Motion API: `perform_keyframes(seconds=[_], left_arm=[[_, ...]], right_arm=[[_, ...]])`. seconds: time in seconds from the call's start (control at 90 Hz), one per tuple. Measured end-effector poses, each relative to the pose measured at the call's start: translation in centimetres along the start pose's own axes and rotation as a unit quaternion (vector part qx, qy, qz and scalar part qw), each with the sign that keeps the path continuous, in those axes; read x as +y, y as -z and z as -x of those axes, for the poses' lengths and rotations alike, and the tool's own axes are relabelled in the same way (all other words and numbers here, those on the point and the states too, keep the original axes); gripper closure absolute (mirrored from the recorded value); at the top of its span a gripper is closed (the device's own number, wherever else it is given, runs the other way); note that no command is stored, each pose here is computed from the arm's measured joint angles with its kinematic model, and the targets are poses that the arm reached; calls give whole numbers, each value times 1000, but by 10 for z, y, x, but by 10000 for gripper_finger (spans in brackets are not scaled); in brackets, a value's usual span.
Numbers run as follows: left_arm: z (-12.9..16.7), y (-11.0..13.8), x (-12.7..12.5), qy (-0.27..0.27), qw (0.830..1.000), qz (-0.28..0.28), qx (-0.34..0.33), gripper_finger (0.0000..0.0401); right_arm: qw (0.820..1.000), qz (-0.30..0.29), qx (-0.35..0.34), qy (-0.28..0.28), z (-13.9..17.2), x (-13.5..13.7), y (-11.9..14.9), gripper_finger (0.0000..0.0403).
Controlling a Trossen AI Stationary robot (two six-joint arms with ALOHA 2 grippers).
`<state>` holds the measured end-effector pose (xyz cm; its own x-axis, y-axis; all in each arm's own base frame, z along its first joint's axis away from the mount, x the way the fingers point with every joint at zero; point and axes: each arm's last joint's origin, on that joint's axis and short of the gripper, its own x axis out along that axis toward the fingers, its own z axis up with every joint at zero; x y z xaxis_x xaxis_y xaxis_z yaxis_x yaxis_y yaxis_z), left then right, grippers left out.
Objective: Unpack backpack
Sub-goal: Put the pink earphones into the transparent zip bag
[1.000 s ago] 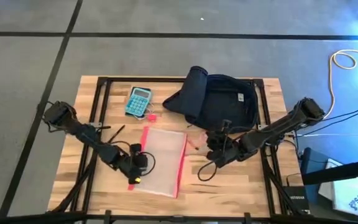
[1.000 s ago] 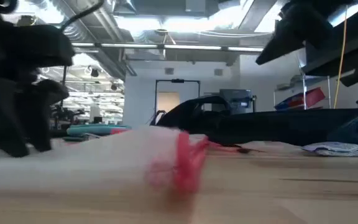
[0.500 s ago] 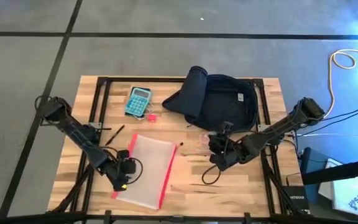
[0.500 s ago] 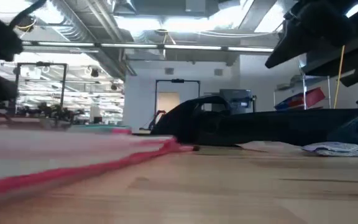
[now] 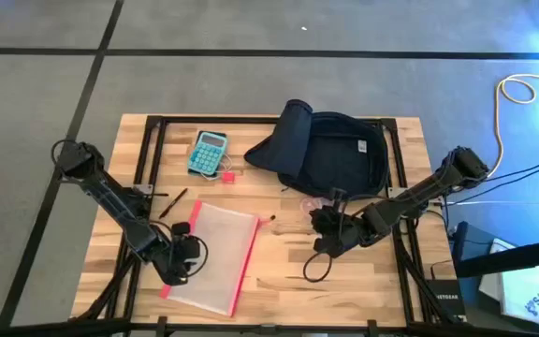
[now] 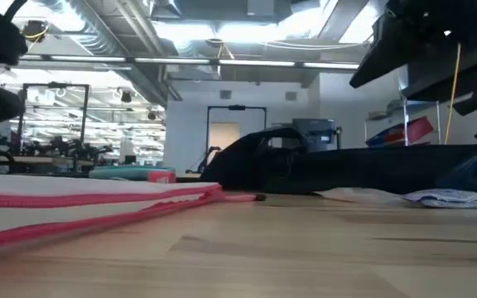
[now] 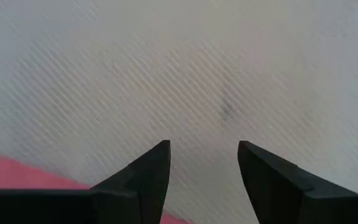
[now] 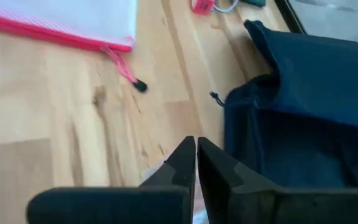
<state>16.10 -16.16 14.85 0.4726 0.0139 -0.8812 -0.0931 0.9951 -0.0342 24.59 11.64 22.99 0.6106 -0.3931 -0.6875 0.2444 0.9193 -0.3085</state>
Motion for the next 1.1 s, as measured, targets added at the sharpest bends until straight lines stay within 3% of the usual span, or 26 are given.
perform_keyframes(seconds=[0.1,0.244,0.422,0.511,0.678,0.911,1.1], left_arm=[[-1,-8,0,5,999,-12,-30,226],[-3,-30,-1,-2,992,-15,-127,226],[-1,-56,0,1,975,-16,-222,226],[-1,-64,0,3,968,-25,-248,226],[-3,-67,1,-4,967,-40,-253,226],[-7,-66,1,-12,967,-61,-247,226],[-7,-66,1,-14,967,-66,-247,226]], right_arm=[[1000,2,-2,12,-1,-1,0,380],[999,5,27,46,-16,-13,0,324],[992,12,71,99,-54,-46,12,244],[995,-1,60,79,-77,-63,13,222],[997,-72,-1,9,-105,-91,12,217],[989,-132,-34,-51,-140,-112,17,226],[982,-154,-103,-46,-166,-123,7,226]])
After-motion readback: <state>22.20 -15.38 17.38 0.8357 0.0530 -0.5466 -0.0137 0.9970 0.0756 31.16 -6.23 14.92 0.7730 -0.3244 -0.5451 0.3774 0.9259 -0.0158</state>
